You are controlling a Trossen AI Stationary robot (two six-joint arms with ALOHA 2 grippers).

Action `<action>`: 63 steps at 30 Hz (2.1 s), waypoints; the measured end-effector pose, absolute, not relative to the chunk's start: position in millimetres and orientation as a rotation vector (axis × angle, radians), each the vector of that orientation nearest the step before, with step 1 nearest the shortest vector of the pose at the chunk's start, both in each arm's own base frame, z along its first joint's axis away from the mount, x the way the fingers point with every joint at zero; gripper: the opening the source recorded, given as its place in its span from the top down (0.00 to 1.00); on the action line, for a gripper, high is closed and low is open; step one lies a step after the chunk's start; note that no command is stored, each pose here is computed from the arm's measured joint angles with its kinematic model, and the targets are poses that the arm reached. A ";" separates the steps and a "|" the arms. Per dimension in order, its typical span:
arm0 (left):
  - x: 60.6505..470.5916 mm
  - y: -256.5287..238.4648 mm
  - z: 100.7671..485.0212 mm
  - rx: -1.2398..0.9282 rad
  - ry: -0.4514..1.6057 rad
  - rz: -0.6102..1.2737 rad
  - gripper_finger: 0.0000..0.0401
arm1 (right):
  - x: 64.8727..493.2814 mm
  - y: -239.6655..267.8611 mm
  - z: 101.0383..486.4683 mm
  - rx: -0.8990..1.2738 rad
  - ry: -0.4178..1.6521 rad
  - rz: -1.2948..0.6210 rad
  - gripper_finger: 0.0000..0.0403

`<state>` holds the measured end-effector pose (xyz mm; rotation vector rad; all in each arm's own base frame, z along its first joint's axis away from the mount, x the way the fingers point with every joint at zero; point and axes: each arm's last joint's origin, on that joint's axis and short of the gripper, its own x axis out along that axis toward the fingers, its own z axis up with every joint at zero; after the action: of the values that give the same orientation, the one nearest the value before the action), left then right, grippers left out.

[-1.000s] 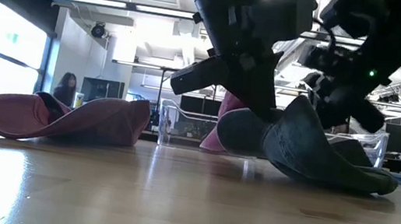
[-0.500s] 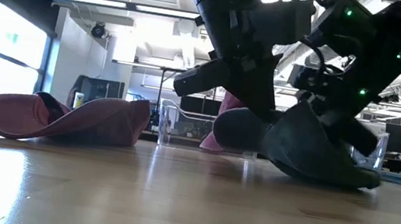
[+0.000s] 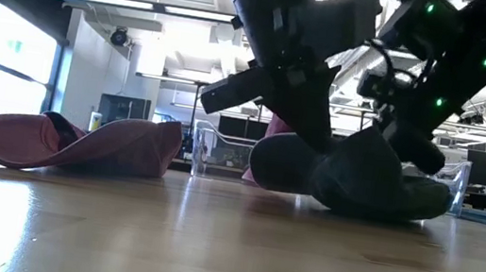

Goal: Pick & Place hat
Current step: Put the top black cap into the right transparent bin

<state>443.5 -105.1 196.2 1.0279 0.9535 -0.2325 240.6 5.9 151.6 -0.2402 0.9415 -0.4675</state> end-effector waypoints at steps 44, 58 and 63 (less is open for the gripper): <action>420.4 -88.2 213.4 1.030 1.133 -0.221 0.99 | 271.7 104.8 155.2 -0.214 0.909 0.295 0.86; 388.4 -65.7 218.2 0.842 1.444 -0.013 0.50 | 285.4 87.6 170.9 -0.085 0.899 0.279 0.96; 389.2 -94.9 217.6 0.827 1.350 -0.049 0.52 | 267.2 94.3 193.9 -0.172 0.864 0.186 0.98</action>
<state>389.2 -94.9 217.6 0.8274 1.3498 -0.0491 267.2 94.3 193.9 -0.1717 0.8636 0.1857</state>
